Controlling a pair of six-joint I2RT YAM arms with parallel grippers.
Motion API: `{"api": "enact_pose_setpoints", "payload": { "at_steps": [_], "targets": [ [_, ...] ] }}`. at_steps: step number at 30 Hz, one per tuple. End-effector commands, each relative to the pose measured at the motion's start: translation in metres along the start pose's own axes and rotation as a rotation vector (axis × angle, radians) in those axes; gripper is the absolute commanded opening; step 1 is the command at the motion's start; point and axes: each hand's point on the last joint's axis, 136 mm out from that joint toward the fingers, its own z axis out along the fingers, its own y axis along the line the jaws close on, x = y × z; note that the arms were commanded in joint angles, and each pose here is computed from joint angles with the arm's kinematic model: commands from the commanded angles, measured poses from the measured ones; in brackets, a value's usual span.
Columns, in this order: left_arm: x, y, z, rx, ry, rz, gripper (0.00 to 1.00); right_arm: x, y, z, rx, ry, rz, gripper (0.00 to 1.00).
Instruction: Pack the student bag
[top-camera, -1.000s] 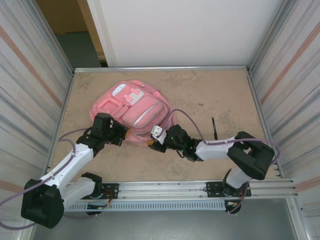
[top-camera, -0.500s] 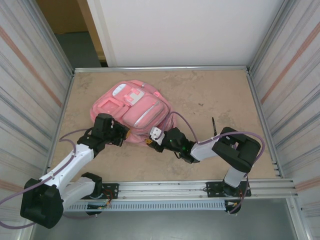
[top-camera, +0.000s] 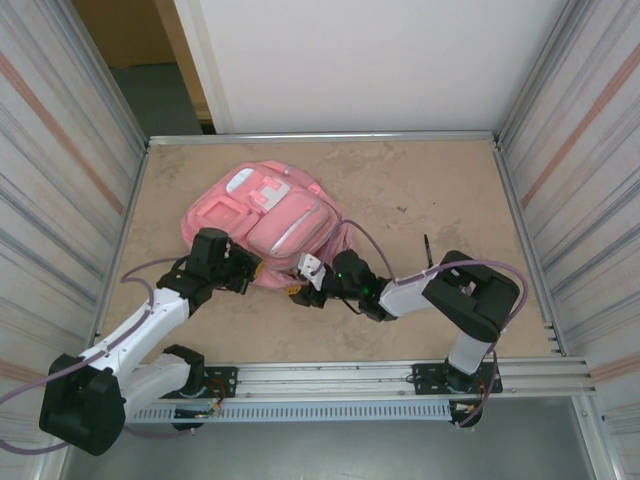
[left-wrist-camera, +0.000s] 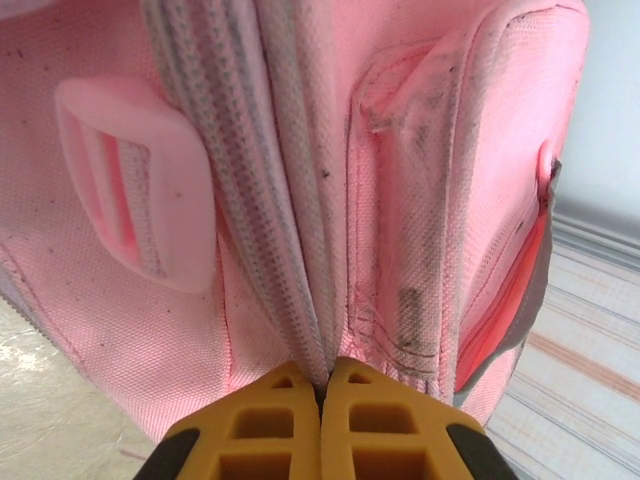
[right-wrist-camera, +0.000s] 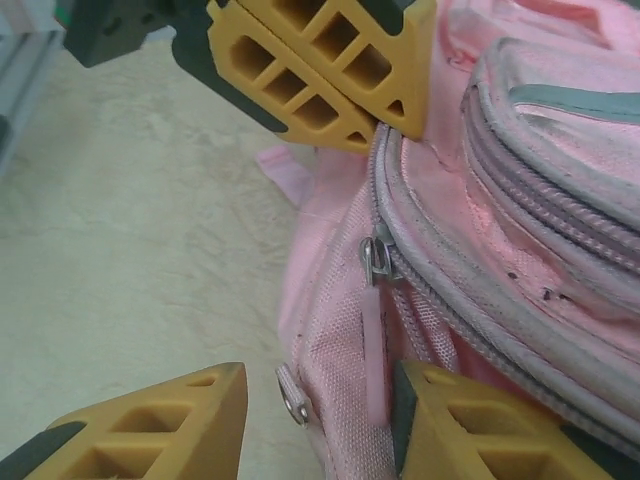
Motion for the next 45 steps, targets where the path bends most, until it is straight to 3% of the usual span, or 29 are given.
{"api": "enact_pose_setpoints", "payload": {
  "at_steps": [1,9,17,24,26,29,40,45],
  "targets": [
    [0.014,-0.009,0.001,0.048,0.071,0.011,0.00,-0.024,0.007,-0.015,-0.115,-0.054,0.053,0.41],
    [0.015,-0.011,0.000,0.060,0.075,0.017,0.00,-0.027,0.006,-0.005,-0.179,0.056,0.233,0.41],
    [0.015,-0.011,-0.004,0.061,0.071,0.018,0.00,-0.021,0.001,0.014,0.052,0.131,0.208,0.34],
    [0.016,-0.012,-0.005,0.068,0.076,0.021,0.00,-0.030,-0.009,0.016,0.298,0.122,0.167,0.39],
    [0.015,-0.009,-0.005,0.064,0.068,0.018,0.00,-0.035,-0.005,0.017,0.321,0.102,0.159,0.35],
    [0.015,-0.008,-0.005,0.066,0.072,0.009,0.00,-0.044,-0.003,0.015,0.365,0.068,0.187,0.20],
    [0.007,-0.005,-0.012,0.063,0.033,0.028,0.00,-0.059,-0.004,-0.010,0.297,0.081,0.425,0.02],
    [-0.001,0.000,-0.013,0.053,0.014,0.031,0.00,-0.041,0.001,-0.019,0.194,0.252,0.562,0.03]
  ]
}}
